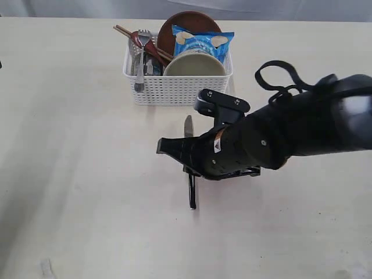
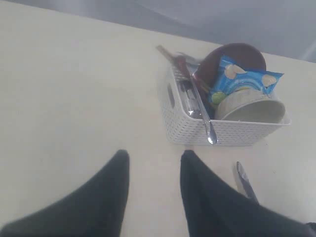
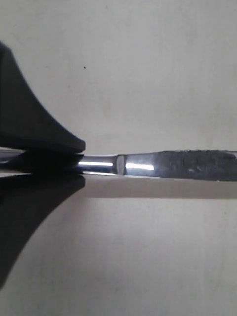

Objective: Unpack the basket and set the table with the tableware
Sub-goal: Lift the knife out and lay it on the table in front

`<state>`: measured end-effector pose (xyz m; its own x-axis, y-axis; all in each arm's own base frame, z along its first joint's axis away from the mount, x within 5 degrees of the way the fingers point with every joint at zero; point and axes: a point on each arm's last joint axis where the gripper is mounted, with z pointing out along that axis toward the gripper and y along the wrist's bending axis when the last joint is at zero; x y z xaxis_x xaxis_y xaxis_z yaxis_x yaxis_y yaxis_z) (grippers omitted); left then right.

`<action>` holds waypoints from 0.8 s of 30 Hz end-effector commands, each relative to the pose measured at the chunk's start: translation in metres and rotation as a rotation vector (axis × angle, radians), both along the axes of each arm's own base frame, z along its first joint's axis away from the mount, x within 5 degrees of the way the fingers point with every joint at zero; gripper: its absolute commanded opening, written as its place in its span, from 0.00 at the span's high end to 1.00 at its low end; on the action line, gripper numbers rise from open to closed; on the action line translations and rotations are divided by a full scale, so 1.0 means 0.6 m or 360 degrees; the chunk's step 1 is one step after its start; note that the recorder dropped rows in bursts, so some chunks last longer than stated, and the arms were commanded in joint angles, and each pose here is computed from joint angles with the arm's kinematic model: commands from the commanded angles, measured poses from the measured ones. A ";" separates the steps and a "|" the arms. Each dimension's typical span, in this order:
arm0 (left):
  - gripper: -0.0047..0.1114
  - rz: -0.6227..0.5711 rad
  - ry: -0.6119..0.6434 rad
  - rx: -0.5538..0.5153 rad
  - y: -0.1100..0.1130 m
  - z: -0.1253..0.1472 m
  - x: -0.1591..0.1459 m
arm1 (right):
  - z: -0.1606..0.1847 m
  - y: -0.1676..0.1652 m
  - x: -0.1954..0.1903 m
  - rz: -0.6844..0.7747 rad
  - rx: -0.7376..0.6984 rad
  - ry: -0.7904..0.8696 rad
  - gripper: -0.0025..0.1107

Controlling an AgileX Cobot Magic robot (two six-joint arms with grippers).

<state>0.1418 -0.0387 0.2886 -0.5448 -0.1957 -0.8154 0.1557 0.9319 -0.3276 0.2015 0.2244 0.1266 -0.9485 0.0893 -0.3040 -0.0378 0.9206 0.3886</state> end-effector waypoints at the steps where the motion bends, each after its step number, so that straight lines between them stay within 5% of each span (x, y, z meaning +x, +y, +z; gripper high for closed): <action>1: 0.67 -0.0008 0.0011 0.0007 0.000 -0.003 -0.001 | -0.016 0.015 0.015 -0.0034 0.0007 0.0008 0.98; 24: 0.67 -0.0008 0.0016 0.0006 0.000 -0.003 -0.002 | -0.029 0.088 -0.014 -0.0027 0.0129 0.0045 0.98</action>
<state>0.1416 -0.0388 0.2884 -0.5479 -0.1945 -0.8136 0.1560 0.9318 -0.3278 0.1922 0.2754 0.1100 -0.9554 0.1176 -0.2708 -0.0203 0.8890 0.4576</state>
